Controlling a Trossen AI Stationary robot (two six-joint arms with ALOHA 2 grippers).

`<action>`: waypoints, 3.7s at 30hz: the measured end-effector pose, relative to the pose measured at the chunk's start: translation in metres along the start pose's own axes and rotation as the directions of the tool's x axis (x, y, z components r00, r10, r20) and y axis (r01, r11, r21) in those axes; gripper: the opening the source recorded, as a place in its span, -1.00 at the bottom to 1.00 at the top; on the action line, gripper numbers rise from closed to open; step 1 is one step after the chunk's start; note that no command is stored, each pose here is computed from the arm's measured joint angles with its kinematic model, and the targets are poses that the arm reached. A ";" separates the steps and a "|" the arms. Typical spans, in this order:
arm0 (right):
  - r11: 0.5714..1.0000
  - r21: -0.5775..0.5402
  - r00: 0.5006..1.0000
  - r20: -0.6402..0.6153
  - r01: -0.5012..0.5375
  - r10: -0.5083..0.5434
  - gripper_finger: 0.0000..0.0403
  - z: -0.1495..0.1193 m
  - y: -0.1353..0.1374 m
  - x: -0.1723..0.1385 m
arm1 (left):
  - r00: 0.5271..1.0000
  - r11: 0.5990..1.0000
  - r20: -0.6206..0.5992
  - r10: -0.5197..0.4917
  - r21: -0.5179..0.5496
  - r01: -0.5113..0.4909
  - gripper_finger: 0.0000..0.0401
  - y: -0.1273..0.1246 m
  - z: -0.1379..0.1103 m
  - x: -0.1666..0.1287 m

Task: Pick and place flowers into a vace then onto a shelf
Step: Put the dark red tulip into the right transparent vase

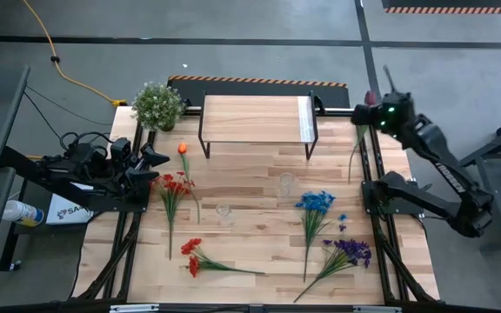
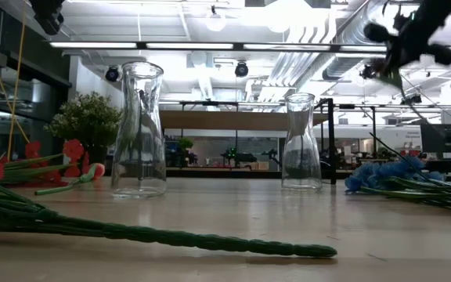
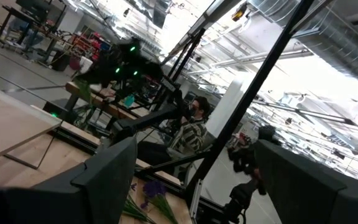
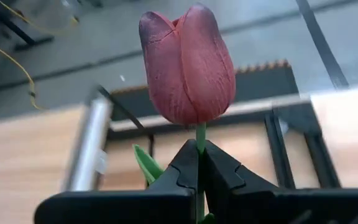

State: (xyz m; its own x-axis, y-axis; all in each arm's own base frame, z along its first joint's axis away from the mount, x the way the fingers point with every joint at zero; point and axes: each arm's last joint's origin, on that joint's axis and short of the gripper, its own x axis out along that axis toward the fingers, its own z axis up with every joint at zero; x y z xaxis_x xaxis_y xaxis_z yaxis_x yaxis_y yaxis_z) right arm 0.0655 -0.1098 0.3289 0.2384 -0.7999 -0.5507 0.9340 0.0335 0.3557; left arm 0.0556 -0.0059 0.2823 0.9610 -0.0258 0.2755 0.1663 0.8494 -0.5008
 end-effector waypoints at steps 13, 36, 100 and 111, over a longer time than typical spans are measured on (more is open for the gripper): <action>0.983 -0.028 0.962 0.203 -0.181 0.183 -0.98 0.058 0.016 -0.084 | 1.000 1.000 -0.001 0.001 0.000 -0.001 0.79 0.000 0.000 0.000; 0.656 -0.140 0.610 0.267 -0.741 0.746 -0.99 0.081 0.050 -0.115 | 0.998 0.999 -0.034 0.047 0.008 -0.047 0.79 0.003 -0.004 0.000; 0.397 -0.462 0.337 0.211 -0.793 0.918 -0.97 -0.074 0.122 -0.069 | 0.989 0.992 -0.118 0.094 -0.072 -0.103 0.79 0.008 -0.012 -0.001; 0.409 -0.457 0.358 0.197 -0.790 0.913 -0.96 -0.079 0.121 -0.067 | 0.988 0.992 -0.118 0.094 -0.072 -0.103 0.79 0.008 -0.012 -0.001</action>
State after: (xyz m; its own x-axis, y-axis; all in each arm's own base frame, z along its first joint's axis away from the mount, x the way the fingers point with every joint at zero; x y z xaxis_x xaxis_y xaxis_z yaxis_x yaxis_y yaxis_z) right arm 0.1834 -0.0052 0.3488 0.8853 -0.3742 0.2760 0.3150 0.9193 0.2358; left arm 0.0587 -0.0058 0.2679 0.9918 -0.0076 0.1279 0.0817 0.8071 -0.5848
